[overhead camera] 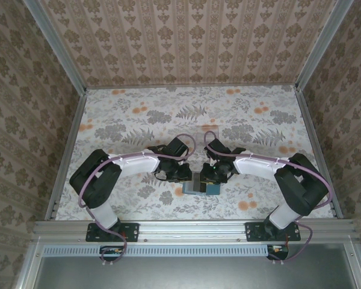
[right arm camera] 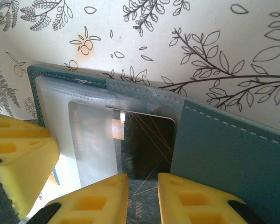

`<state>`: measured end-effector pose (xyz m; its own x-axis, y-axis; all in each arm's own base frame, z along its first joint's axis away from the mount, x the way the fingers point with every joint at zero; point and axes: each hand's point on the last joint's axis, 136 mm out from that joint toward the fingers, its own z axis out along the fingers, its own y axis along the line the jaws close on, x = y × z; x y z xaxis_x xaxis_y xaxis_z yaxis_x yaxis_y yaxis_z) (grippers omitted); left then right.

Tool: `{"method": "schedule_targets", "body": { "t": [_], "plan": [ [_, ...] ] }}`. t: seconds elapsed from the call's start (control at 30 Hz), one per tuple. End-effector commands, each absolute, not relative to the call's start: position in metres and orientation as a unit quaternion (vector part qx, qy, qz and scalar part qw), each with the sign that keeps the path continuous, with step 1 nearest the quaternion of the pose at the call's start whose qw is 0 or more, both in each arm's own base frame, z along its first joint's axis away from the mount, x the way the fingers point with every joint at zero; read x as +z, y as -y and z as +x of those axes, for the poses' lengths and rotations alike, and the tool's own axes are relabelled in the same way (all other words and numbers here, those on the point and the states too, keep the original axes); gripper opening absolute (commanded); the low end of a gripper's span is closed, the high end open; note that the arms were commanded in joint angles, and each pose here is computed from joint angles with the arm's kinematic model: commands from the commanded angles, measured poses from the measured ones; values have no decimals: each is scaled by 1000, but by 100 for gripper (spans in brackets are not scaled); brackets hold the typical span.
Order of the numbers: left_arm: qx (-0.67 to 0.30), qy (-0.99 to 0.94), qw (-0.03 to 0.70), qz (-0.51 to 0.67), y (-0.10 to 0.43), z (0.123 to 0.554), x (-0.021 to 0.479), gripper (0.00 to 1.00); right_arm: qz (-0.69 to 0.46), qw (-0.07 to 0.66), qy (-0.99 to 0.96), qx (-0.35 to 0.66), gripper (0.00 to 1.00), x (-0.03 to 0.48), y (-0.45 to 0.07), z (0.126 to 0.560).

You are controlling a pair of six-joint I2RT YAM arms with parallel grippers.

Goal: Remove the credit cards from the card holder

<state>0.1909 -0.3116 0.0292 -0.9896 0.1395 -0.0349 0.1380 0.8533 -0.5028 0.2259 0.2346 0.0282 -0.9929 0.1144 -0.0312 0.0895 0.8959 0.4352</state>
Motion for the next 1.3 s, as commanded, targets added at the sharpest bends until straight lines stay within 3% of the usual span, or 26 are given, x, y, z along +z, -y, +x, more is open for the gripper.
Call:
{"method": "schedule_targets", "body": {
  "t": [0.0, 0.27, 0.67, 1.27],
  "plan": [
    [243, 968, 10, -61, 297, 182, 30, 17, 53, 45, -972, 225, 25, 45, -231, 230],
    [250, 966, -1, -69, 303, 182, 45, 18, 70, 43, -971, 223, 26, 41, -217, 229],
    [250, 964, 5, -89, 319, 189, 45, 30, 74, 18, -965, 250, 27, 22, -222, 225],
    [196, 974, 47, -100, 304, 174, 4, 22, 76, 6, -946, 316, 26, 23, -243, 227]
  ]
}}
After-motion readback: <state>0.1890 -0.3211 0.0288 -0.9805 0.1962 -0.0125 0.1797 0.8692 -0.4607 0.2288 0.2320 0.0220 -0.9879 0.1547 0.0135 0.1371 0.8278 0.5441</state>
